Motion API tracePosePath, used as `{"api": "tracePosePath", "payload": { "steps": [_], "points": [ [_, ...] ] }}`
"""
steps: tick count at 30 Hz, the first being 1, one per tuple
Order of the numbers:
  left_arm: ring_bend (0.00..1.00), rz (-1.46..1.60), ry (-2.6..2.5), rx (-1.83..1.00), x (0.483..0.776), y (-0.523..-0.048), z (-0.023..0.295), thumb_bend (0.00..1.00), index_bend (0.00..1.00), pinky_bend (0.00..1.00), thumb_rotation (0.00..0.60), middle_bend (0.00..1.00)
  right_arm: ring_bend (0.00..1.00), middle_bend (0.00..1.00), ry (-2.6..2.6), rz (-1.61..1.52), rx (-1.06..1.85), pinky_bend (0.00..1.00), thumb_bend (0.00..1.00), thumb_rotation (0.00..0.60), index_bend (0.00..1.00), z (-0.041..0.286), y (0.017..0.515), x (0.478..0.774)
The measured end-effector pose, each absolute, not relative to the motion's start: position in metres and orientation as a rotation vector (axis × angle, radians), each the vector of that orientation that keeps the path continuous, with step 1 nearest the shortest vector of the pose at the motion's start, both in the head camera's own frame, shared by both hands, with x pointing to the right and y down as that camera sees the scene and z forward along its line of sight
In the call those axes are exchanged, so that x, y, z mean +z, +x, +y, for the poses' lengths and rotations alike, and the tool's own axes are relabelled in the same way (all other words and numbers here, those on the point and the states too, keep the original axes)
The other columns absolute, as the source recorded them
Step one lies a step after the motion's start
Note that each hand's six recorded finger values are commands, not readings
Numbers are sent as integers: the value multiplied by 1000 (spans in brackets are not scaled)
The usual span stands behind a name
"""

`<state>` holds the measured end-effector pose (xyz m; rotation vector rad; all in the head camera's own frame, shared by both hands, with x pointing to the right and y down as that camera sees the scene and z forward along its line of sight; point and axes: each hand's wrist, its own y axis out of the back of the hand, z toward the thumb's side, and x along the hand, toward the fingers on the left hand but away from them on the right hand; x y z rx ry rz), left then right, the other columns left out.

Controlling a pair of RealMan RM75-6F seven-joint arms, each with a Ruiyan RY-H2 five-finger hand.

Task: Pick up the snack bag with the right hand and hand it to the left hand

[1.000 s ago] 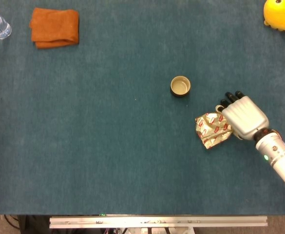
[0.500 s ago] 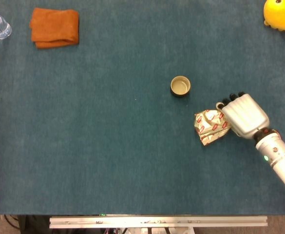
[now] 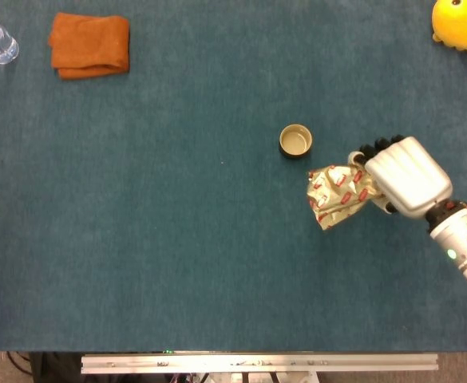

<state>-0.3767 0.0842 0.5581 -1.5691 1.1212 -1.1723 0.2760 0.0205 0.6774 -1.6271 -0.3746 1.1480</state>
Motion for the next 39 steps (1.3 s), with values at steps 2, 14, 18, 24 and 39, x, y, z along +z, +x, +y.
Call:
{"api": "tracePosePath", "payload": {
  "steps": [2, 14, 18, 24, 39],
  "points": [
    [168, 1099, -1601, -1166, 559, -371, 81, 254, 299, 260, 600, 228, 424, 507, -1637, -387, 1129, 512, 399, 600, 619, 16, 269, 668],
    [169, 1069, -1829, -1150, 565, -348, 53, 254, 299, 263, 600, 228, 424, 507, -1653, -388, 1036, 518, 398, 600, 618, 0, 215, 634],
    [173, 1103, -1912, -1155, 568, -346, 45, 254, 299, 263, 600, 229, 424, 507, -1642, -388, 1004, 518, 398, 600, 618, -5, 195, 627],
    [180, 1167, -2022, -1164, 571, -345, 38, 254, 299, 264, 600, 235, 424, 507, -1617, -398, 973, 518, 397, 600, 618, -9, 175, 622],
    [200, 1357, -2330, -1229, 587, -350, 29, 254, 304, 293, 600, 249, 428, 507, -1547, -409, 893, 518, 397, 600, 618, -11, 130, 608]
  ]
}}
